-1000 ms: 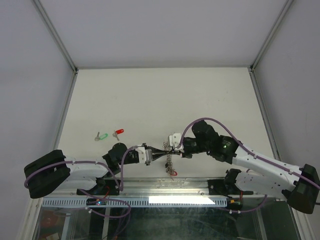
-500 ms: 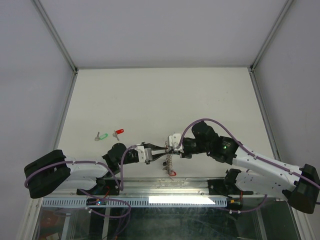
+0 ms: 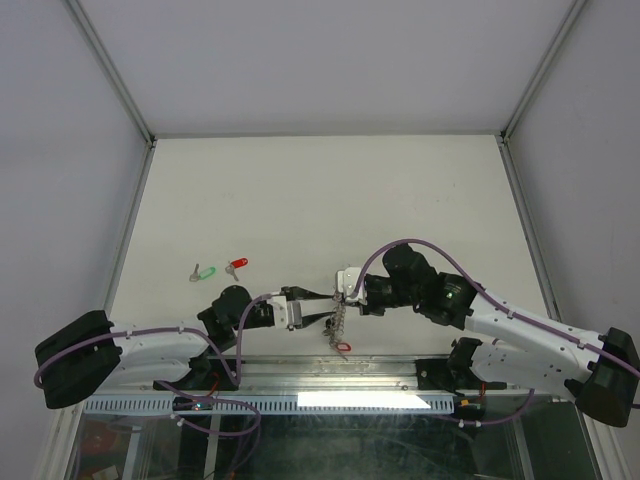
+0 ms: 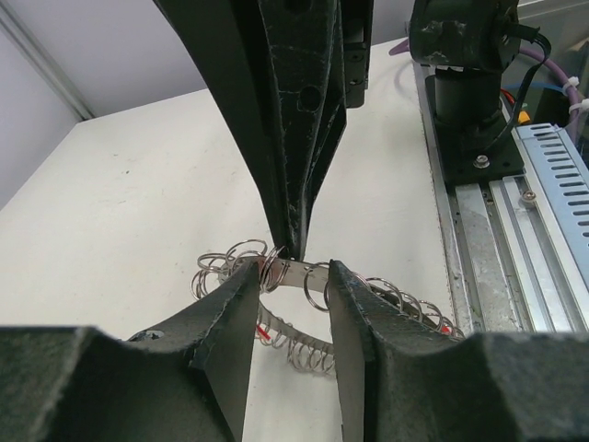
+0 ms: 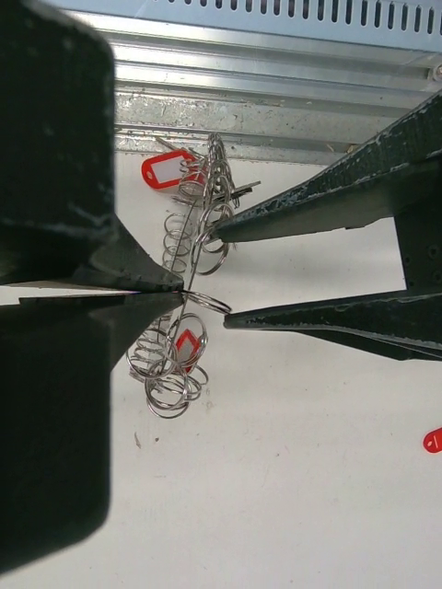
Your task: Put the keys on the keyring
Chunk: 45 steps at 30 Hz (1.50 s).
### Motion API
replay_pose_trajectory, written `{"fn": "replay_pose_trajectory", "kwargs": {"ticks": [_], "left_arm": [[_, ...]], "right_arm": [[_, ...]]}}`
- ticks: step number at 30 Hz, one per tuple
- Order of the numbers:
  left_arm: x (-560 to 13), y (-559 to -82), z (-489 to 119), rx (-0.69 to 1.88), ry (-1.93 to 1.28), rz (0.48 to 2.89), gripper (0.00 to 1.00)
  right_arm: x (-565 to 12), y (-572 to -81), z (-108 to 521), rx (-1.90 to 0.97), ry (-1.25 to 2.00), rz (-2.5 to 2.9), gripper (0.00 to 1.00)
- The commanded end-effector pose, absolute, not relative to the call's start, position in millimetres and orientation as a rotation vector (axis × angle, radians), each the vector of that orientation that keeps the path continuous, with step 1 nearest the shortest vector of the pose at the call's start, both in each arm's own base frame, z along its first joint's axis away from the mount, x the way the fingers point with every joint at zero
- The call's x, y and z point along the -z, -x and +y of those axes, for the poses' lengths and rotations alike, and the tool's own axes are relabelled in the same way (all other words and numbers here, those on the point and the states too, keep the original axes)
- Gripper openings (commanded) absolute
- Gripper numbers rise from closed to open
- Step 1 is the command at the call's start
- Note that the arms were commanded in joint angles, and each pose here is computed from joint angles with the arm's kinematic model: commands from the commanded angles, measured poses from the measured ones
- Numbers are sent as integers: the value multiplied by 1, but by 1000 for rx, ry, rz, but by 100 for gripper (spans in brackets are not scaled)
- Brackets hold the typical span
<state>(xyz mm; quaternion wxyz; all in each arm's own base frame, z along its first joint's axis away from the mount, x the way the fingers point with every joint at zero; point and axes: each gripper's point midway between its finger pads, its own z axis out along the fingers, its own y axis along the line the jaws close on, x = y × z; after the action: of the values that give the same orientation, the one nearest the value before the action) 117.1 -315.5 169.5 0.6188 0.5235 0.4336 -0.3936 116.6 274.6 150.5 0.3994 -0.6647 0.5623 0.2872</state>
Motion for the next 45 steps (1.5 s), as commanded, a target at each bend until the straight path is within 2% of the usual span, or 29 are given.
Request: {"fn": "replay_pose_trajectory", "kwargs": {"ticks": [1,15,22,26,28,32,39,42,45], "left_arm": [[-185,-116,-319,893,-1213,949,34],[-201,-132,-317,806,-1181,972,31],[-184,-132,-317,812,-1205,1014,30],[-182,-143,-312,822,-1079,1105,29],[-187,-160,-305,796,-949,1188,30],[-195,-193,-280,735,-641,1337,45],[-187,-218,-252,667,-378,1543,50],[-182,-225,-239,651,-287,1603,55],[-180,-237,-219,631,-152,1649,61]], "right_arm": [[-163,-120,276,-700,1666,1388,0],[-171,-120,277,-702,1666,1364,0],[-169,-122,278,-696,1647,1377,0],[-171,-134,278,-666,1538,1470,0],[-173,-142,277,-650,1465,1543,5],[-176,-147,281,-698,1329,1653,16],[-166,-166,277,-690,999,1917,29],[-154,-161,285,-732,970,2030,36],[-142,-155,298,-798,973,2100,39]]}}
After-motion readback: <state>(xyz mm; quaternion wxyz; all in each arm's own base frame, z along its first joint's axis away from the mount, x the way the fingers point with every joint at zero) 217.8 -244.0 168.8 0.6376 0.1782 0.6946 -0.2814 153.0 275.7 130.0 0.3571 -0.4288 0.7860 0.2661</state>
